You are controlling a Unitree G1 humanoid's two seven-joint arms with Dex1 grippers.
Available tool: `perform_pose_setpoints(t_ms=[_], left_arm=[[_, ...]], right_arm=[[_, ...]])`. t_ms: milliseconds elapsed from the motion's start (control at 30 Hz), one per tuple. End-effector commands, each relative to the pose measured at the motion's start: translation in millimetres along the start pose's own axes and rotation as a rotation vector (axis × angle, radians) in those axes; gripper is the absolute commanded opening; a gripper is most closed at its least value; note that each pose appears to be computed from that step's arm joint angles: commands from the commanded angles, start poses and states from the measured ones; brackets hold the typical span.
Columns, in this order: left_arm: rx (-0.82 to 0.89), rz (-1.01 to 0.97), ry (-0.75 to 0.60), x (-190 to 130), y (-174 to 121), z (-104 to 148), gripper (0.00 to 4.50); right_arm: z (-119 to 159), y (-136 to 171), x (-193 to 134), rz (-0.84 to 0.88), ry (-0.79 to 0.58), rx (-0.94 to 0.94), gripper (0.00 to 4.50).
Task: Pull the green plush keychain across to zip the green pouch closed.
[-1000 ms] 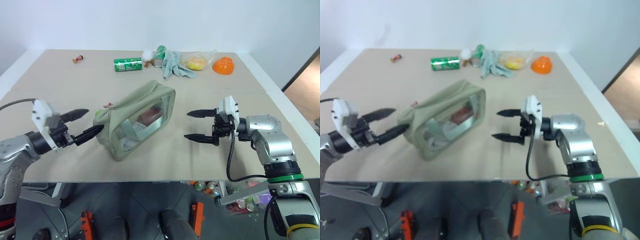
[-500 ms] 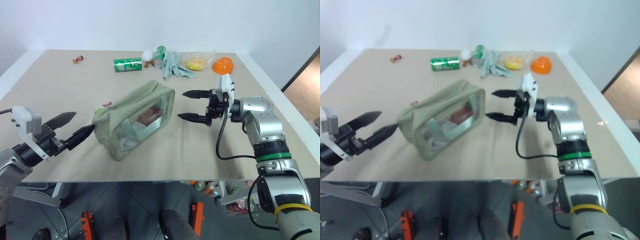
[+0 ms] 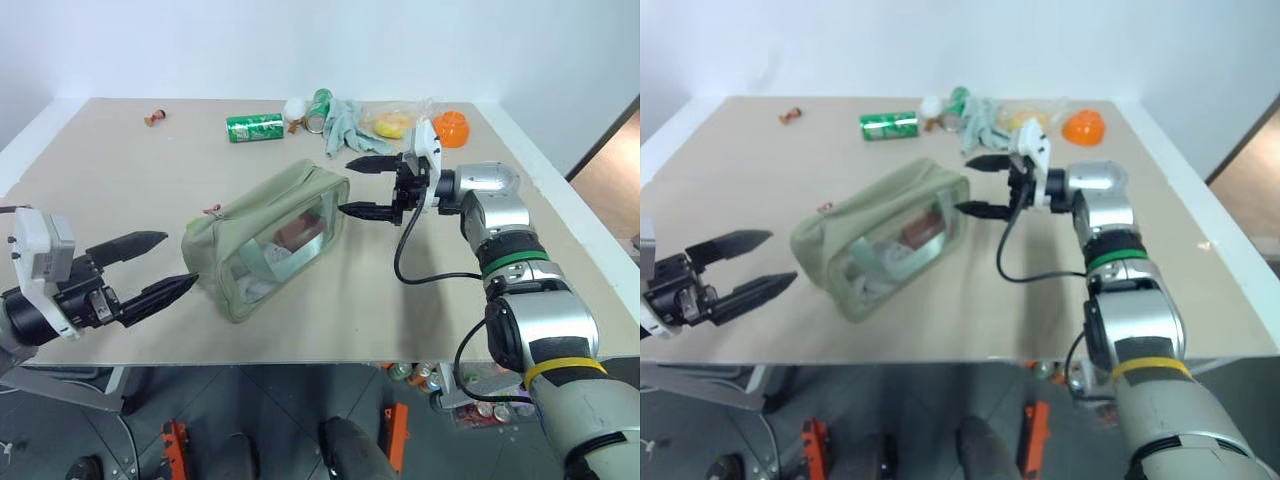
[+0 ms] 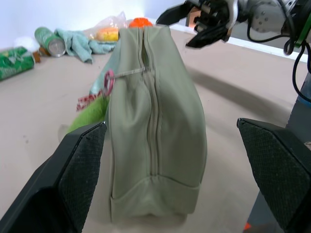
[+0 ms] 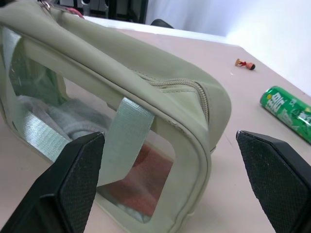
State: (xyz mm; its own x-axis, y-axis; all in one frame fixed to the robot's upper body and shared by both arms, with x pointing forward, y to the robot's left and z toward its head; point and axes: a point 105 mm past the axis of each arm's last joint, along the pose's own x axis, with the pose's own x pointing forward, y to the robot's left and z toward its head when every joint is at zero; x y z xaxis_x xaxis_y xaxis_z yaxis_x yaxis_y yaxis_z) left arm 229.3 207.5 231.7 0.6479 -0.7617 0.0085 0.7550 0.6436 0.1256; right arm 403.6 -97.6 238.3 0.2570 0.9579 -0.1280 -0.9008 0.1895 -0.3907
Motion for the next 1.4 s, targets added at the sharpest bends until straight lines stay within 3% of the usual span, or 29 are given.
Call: perform_pose_setpoints(t_ms=[33, 67, 200, 233, 467, 533, 733, 967, 1400], left_arm=[[0.061, -0.006, -0.006, 8, -2, 2, 4.46], [0.067, -0.008, -0.013, 11, -2, 2, 4.46], [0.08, -0.005, -0.025, 15, 0, 0, 4.5], [0.083, -0.001, -0.024, 15, 2, 0, 4.5], [0.116, 0.017, -0.039, 20, 9, 1, 4.5], [0.123, 0.016, -0.048, 24, 10, 1, 4.5], [0.141, 0.019, -0.069, 32, 17, 2, 4.5], [0.149, 0.011, -0.077, 42, 27, -2, 4.5], [0.2, 0.005, -0.112, 60, 44, -5, 4.5]], right_arm=[[19, -4, 11, 0.014, -0.024, -0.063, 4.5], [18, -3, 14, 0.025, -0.023, -0.064, 4.5], [20, -1, 20, 0.041, -0.042, -0.067, 3.44], [21, -1, 20, 0.042, -0.047, -0.066, 2.9], [22, 1, 23, 0.048, -0.051, -0.07, 0.49], [21, 1, 21, 0.049, -0.046, -0.079, 0.05], [27, -3, 3, 0.034, -0.05, -0.106, 0.05], [40, 3, -44, -0.051, -0.051, -0.158, 0.05], [42, 79, -68, -0.111, 0.003, -0.056, 0.05]])
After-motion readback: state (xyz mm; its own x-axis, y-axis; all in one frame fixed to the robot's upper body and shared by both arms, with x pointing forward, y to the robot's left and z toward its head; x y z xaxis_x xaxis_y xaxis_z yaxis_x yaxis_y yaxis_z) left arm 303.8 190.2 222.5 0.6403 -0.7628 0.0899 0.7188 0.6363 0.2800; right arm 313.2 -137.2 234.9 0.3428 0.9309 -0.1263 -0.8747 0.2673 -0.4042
